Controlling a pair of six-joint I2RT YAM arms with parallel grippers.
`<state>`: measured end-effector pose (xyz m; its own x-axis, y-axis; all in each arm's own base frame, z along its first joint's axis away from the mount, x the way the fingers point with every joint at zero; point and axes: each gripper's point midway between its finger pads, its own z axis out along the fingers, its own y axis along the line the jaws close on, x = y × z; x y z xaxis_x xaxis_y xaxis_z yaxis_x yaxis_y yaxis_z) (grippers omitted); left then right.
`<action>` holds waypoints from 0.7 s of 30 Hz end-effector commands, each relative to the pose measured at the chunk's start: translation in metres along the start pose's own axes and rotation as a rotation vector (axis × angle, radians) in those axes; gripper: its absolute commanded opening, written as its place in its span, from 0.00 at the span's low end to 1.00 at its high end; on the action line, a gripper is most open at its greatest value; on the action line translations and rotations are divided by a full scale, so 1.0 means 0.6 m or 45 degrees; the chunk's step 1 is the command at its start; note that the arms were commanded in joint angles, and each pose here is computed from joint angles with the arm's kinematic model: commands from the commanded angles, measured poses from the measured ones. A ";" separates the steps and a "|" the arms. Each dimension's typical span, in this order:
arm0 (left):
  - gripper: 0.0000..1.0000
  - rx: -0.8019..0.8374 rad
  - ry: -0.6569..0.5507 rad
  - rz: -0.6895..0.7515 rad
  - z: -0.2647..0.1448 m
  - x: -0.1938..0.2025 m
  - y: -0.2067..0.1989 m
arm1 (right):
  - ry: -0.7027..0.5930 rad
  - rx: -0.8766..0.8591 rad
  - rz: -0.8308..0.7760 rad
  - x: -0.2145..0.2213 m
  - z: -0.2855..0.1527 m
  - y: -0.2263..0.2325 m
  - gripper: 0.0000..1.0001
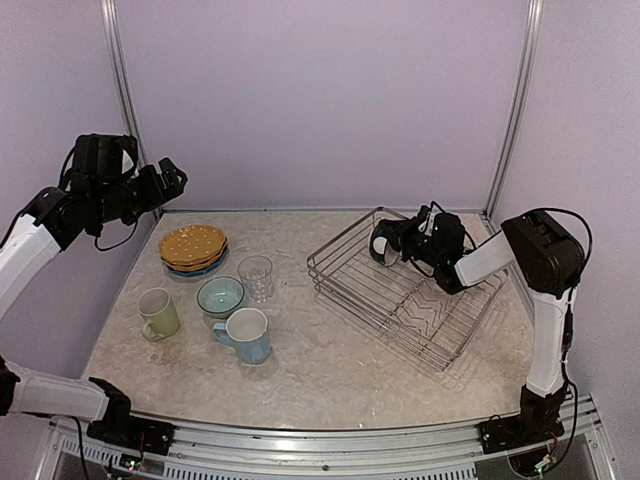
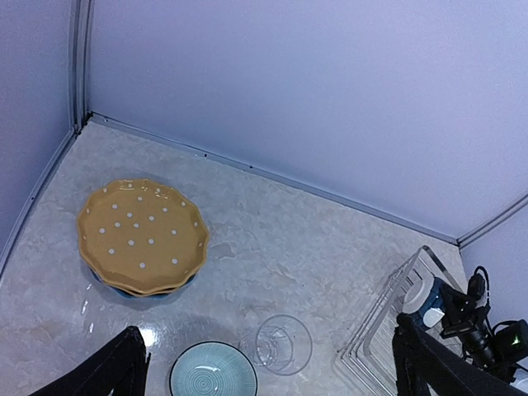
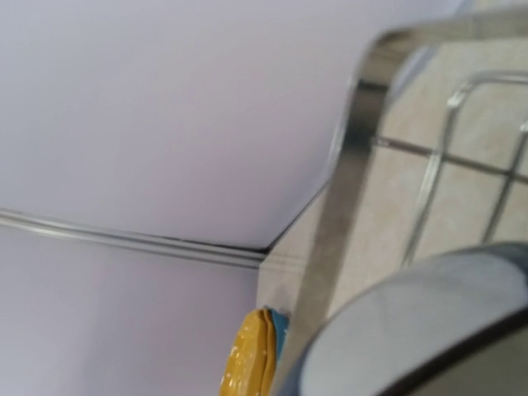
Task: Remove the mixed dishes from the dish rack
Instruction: Grab the bowl from the dish rack, then place the bowl at the center of the board.
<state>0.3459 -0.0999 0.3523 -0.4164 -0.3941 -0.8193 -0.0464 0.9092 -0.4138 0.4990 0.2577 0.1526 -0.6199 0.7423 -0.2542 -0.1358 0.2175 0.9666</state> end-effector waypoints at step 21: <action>0.99 -0.090 0.001 0.047 -0.022 0.002 0.024 | 0.474 0.292 -1.070 0.099 0.019 0.197 0.00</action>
<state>0.3403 -0.0909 0.3462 -0.4255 -0.3795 -0.8215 -0.0869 0.9208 -0.3803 0.5031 0.3005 0.2278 -0.6545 0.4284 -0.6229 -0.3252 0.5843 0.7435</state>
